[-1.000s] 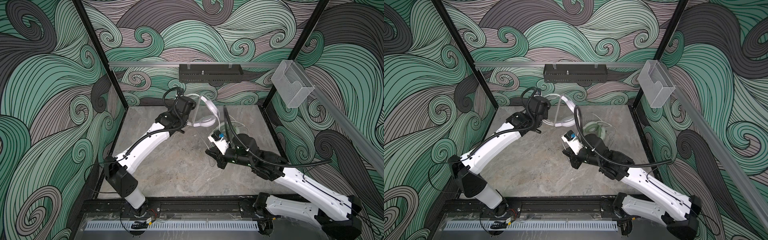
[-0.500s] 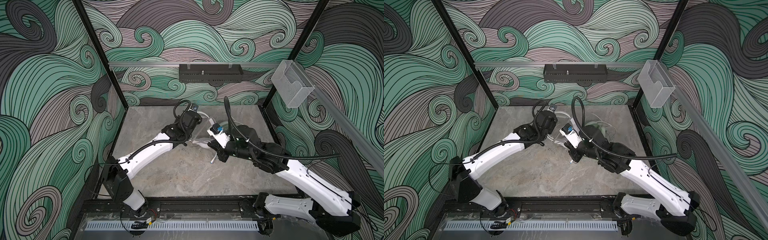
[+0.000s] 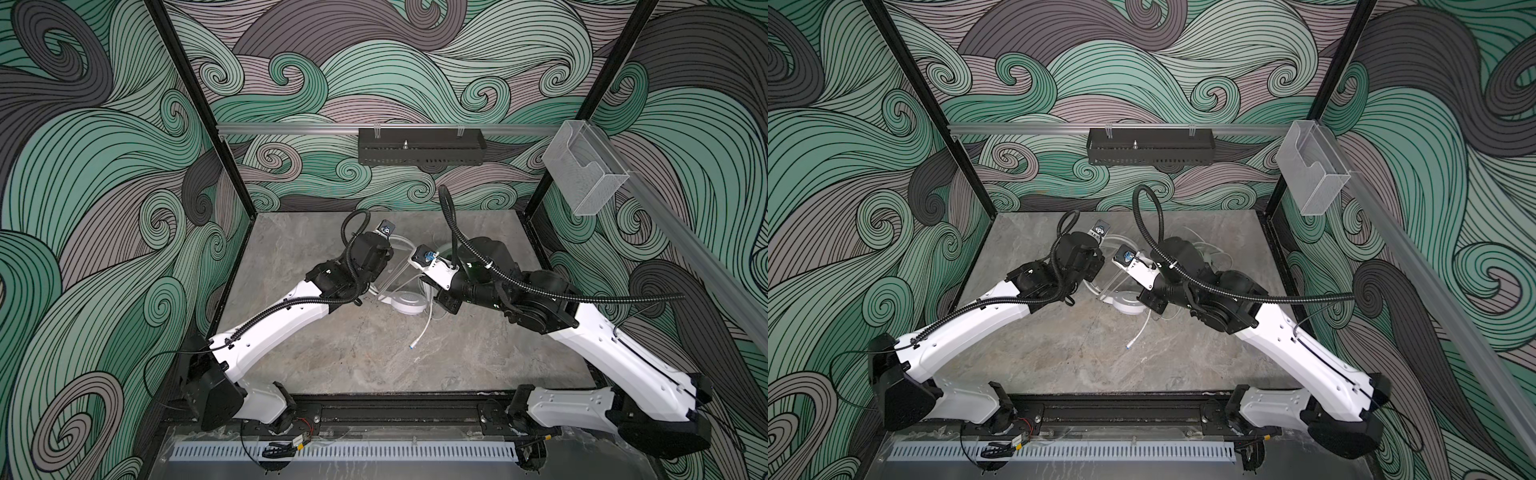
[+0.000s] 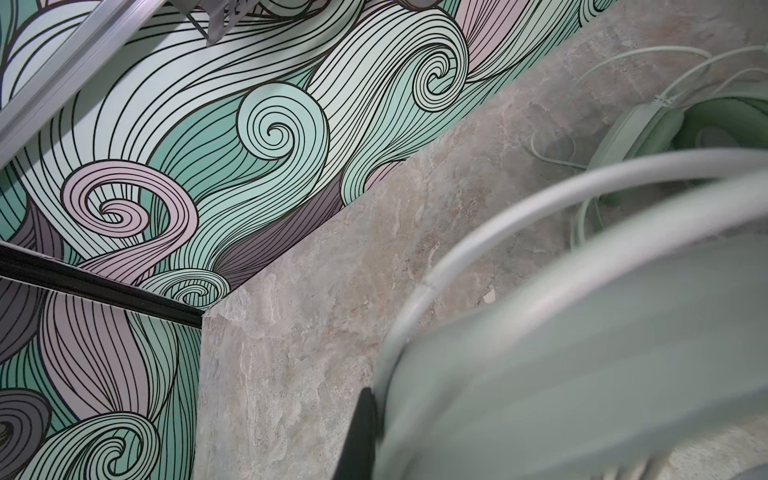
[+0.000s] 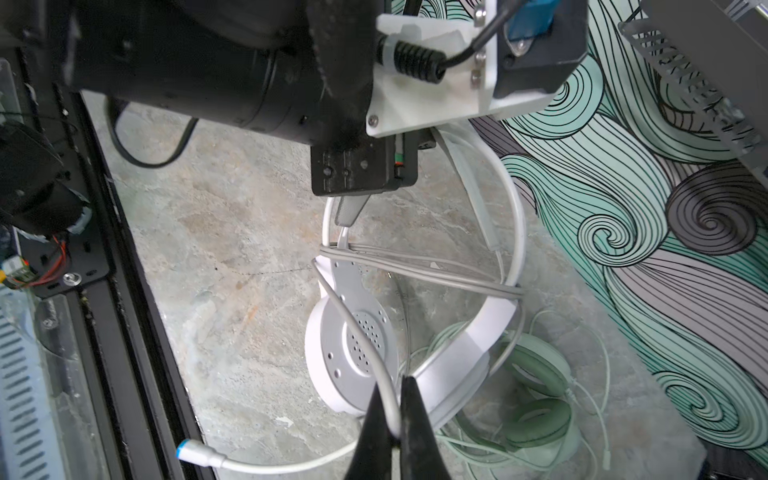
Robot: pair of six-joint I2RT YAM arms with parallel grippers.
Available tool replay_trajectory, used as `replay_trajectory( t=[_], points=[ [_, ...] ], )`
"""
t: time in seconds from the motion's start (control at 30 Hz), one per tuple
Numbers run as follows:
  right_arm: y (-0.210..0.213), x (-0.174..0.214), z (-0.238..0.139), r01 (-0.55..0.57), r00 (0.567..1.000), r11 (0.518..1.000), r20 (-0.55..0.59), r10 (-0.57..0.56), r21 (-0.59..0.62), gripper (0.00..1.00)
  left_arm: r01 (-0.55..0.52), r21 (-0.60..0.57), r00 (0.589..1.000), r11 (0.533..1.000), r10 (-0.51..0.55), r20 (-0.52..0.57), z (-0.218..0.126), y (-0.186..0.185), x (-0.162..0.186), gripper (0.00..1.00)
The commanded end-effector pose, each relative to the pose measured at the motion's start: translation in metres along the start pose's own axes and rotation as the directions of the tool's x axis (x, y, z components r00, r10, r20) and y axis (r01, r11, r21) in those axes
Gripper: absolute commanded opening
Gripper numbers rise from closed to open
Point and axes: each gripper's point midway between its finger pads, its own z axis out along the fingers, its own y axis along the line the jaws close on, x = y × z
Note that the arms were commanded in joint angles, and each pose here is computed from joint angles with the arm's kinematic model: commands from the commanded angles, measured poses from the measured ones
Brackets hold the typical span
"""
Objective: Wrap the headphones
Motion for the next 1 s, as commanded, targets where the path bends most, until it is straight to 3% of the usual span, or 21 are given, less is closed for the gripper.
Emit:
replay_trajectory(
  t=[0.0,0.23,0.4,0.53,0.77,0.97],
  points=[
    [-0.029,-0.010,-0.023,0.083,0.996,0.987,0.013,-0.086,0.139,0.00,-0.048,-0.030,0.999,0.998,0.048,0.003,-0.008,0.010,-0.001,0.00],
    [-0.047,-0.024,-0.042,0.091,0.994,0.972,0.038,-0.102,0.216,0.00,-0.121,-0.029,0.993,0.992,0.121,0.000,-0.013,0.003,0.006,0.00],
    [-0.041,-0.044,-0.048,0.003,0.993,0.988,0.113,-0.021,0.156,0.00,-0.002,-0.149,1.000,0.989,0.002,-0.002,-0.017,0.027,-0.002,0.00],
    [-0.041,-0.065,-0.053,-0.066,0.984,0.988,0.171,0.041,0.142,0.00,0.089,-0.320,0.996,0.943,-0.089,0.014,-0.022,0.057,-0.017,0.00],
    [-0.057,-0.096,-0.078,-0.034,0.981,0.979,0.192,-0.006,0.201,0.00,0.080,-0.454,0.996,0.887,-0.058,0.064,-0.022,0.081,-0.047,0.00],
    [-0.063,-0.117,-0.098,-0.116,0.961,0.977,0.269,0.065,0.178,0.00,0.148,-0.505,0.987,0.850,-0.093,0.133,-0.031,0.107,-0.080,0.00]
  ],
)
